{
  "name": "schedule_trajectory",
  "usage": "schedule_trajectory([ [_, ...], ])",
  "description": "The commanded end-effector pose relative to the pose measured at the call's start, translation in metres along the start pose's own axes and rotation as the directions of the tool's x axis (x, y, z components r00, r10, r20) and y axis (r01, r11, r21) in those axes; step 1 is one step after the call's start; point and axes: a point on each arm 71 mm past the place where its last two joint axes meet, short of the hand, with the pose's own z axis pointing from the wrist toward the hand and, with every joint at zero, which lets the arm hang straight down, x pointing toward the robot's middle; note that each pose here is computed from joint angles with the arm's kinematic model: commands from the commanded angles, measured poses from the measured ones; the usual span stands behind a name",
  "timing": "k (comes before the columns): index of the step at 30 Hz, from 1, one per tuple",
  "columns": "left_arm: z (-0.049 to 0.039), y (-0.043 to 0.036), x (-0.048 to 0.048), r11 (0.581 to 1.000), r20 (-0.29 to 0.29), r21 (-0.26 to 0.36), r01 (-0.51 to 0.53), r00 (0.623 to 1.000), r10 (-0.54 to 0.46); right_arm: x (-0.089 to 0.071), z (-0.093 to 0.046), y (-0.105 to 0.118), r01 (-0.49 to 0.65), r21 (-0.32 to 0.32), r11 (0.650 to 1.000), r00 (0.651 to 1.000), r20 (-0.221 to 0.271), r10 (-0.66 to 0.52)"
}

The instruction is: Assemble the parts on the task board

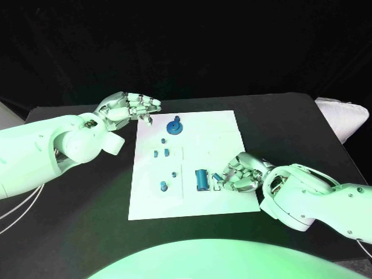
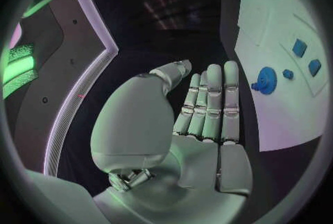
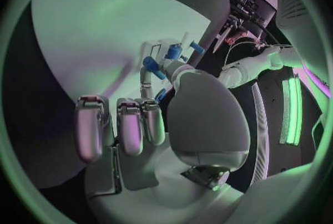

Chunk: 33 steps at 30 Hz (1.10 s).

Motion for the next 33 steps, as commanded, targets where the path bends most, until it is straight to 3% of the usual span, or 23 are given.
schedule_trajectory([
  [1, 0.0007, -0.0007, 0.0030, 1.000, -0.021, 0.003, 0.008, 1.000, -0.008, 0.0068, 0.0007, -0.0022, 0.006, 0.052, 0.999, 0.997, -0.082, -0.002],
  [12, 0.0010, -0.0005, 0.0036, 1.000, -0.024, 0.000, 0.009, 1.000, -0.009, 0.0064, 0.0037, 0.0010, 0.011, 0.062, 0.998, 0.999, -0.044, -0.008],
  [33, 0.0010, -0.0005, 0.0038, 1.000, -0.025, -0.001, 0.009, 1.000, -0.009, 0.0066, 0.0067, 0.0044, 0.057, 0.050, 0.997, 0.998, -0.027, -0.056],
])
